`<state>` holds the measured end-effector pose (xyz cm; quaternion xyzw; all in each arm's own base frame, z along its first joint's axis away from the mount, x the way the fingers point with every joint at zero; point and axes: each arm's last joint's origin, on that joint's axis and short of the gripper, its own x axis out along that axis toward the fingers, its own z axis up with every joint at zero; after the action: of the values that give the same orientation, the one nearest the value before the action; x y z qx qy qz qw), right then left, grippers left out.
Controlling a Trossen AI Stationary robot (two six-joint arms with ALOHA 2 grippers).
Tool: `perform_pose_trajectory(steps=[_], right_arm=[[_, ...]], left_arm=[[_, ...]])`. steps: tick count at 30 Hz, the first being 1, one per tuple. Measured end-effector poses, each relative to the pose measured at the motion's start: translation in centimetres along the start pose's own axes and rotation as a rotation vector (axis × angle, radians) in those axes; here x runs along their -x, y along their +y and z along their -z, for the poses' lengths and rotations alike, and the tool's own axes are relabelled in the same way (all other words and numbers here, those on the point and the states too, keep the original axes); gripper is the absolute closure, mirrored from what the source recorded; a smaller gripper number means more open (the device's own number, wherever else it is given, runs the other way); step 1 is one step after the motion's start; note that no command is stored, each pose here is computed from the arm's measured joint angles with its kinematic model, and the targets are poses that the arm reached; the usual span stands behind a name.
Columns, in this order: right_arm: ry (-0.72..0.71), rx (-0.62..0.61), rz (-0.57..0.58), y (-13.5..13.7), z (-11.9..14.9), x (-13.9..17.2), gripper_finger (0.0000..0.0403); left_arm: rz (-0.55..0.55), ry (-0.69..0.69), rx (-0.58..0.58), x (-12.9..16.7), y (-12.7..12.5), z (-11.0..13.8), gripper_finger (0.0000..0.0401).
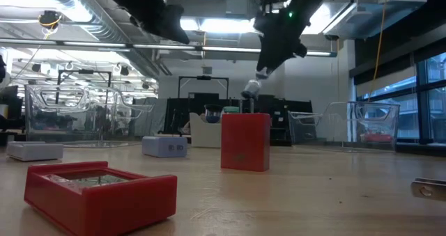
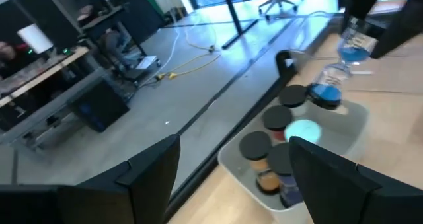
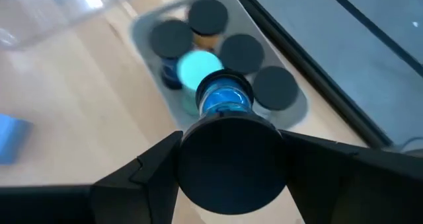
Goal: Pick & Place Office items
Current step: Put the blue hourglass timer into the gray bin
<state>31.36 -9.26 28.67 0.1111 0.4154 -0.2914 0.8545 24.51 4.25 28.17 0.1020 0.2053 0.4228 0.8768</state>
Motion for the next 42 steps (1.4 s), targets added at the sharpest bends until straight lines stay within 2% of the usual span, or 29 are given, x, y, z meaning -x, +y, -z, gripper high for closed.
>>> perform_pose_trajectory(steps=[3, 7, 19, 33, 42], right_arm=[[0.033, 0.011, 0.021, -0.5, 0.1, -1.3, 0.0184], [0.086, 0.032, -0.018, -0.4, 0.3, -2.7, 0.0184], [0.134, 0.072, 0.002, -0.1, 0.8, -4.9, 0.0184], [0.185, 0.028, -0.013, 0.0, 1.3, -7.7, 0.0184], [0.186, 0.01, -0.001, -0.8, 1.1, -8.2, 0.0184]], left_arm=[[-0.017, 0.023, 0.011, -0.4, 0.4, 0.2, 0.0123], [-0.025, 0.058, 0.039, -0.8, 0.6, 0.7, 0.0123], [-0.045, 0.079, 0.254, -0.9, 0.7, 1.0, 0.0123], [-0.037, 0.088, 0.259, -0.7, 0.5, 1.2, 0.0123], [-0.041, 0.088, 0.259, -0.7, 0.5, 1.2, 0.0123]])
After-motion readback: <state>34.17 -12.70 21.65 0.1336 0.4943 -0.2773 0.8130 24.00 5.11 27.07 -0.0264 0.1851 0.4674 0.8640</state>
